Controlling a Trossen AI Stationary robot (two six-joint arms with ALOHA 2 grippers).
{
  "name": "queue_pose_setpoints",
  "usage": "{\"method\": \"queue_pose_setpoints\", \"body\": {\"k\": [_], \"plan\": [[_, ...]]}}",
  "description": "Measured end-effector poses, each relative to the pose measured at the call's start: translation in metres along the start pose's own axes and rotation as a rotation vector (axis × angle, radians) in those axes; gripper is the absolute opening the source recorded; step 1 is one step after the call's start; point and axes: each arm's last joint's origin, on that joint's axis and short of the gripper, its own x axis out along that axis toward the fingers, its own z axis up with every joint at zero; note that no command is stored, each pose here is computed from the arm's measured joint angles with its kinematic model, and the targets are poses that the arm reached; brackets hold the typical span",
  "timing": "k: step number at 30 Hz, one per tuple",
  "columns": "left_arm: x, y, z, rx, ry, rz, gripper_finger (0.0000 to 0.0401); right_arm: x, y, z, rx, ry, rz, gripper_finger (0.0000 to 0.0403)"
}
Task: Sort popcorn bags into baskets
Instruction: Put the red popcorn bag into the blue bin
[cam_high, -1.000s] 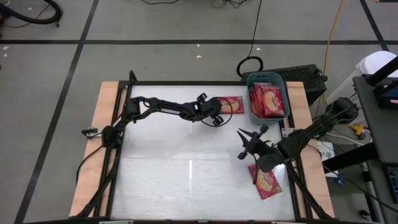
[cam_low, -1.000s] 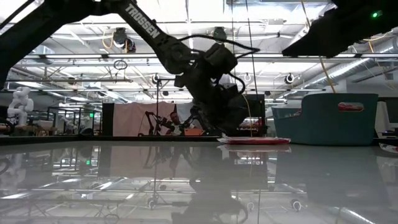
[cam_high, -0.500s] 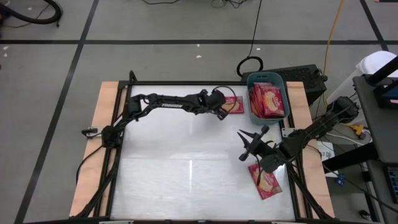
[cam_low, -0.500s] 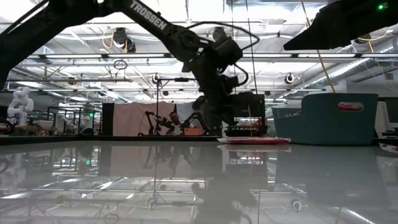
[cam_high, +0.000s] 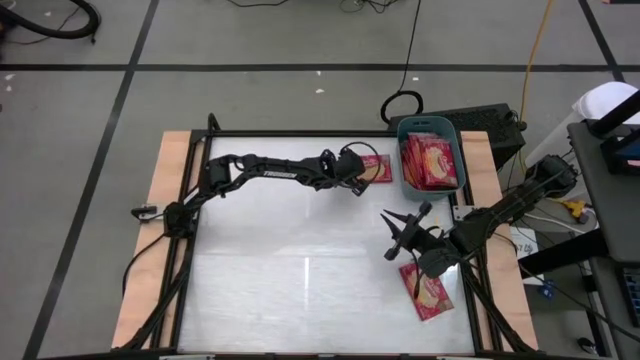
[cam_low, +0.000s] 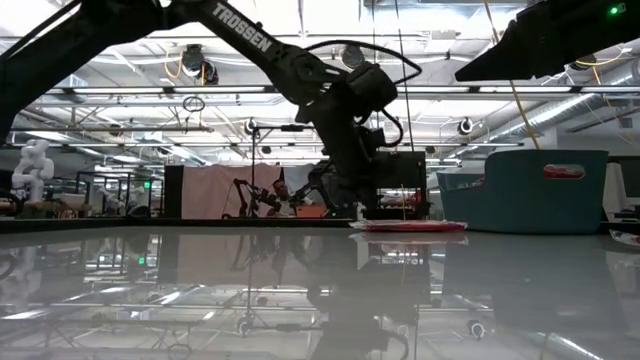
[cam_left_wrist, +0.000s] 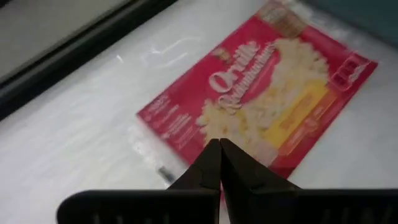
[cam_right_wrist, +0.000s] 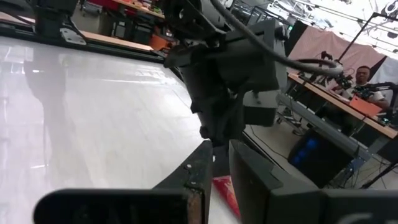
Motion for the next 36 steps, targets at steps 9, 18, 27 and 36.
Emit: {"method": "queue_pose_setpoints", "body": {"k": [9, 18, 27, 36], "plan": [[0.002, 0.003, -0.015, 0.026, 0.133, 0.014, 0.0004, 0.000, 0.000, 0.000, -0.019, 0.000, 0.003, 0.0050], [-0.004, -0.002, -0.024, 0.038, 0.265, -0.088, 0.0004, 0.000, 0.000, 0.000, -0.021, 0.000, 0.004, 0.0050], [-0.021, -0.004, -0.047, 0.149, 0.511, -0.066, 0.0003, 0.000, 0.000, 0.000, -0.019, 0.000, 0.005, 0.0050], [-0.070, -0.012, -0.079, 0.396, 0.853, -0.025, 0.0003, 0.000, 0.001, 0.000, -0.022, 0.004, 0.028, 0.0050]]}}
